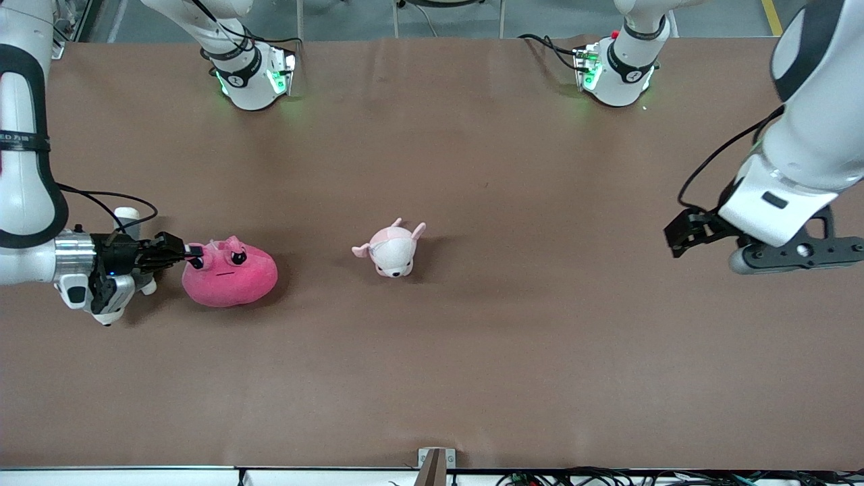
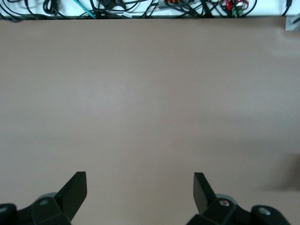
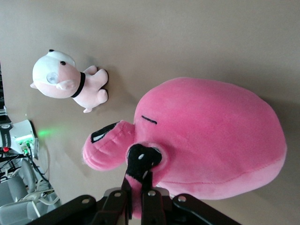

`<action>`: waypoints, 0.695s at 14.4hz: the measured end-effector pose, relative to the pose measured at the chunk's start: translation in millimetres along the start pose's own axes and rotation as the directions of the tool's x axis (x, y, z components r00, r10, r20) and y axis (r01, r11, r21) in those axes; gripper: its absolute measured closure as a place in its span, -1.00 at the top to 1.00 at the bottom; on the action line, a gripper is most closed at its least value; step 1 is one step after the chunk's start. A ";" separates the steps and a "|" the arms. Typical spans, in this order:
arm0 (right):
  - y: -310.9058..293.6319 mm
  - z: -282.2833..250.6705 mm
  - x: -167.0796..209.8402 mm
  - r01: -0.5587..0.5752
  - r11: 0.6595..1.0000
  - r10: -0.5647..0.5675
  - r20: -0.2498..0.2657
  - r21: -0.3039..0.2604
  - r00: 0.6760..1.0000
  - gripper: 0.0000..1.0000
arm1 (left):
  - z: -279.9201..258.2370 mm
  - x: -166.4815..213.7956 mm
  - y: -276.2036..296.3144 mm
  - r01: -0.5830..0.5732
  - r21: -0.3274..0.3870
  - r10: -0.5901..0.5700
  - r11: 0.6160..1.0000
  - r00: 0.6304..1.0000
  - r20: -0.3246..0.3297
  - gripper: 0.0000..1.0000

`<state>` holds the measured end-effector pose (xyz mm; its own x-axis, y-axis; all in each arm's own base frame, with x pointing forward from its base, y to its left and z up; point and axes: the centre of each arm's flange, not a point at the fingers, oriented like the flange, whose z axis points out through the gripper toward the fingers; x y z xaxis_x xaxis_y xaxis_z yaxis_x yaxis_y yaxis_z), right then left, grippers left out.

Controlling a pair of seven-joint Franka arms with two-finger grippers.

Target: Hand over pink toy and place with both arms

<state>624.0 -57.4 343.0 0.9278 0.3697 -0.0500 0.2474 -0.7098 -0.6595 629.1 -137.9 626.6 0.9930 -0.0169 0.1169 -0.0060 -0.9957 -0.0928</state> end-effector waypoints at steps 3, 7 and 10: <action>1.4 3.7 -0.4 -0.003 1.000 0.003 0.012 0.010 1.000 -0.80 | -16.4 -11.9 -30.7 -0.073 0.005 0.073 0.997 0.997 0.038 1.00; 5.0 11.0 -0.3 -0.010 0.999 0.009 0.025 0.031 1.000 -0.80 | -24.1 -38.7 -64.1 -0.116 -0.033 0.119 0.993 0.987 0.111 1.00; 15.8 22.9 -0.2 -0.026 0.999 0.024 0.042 0.047 0.999 -0.81 | -26.3 -76.1 -60.7 -0.109 -0.059 0.116 0.992 0.982 0.150 1.00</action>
<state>621.3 -55.0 315.4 0.9208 0.3775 -0.0978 0.2093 -0.6901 -0.6928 550.8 -78.6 649.3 0.9919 -0.1188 -0.0443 -0.1209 -0.9916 -0.0462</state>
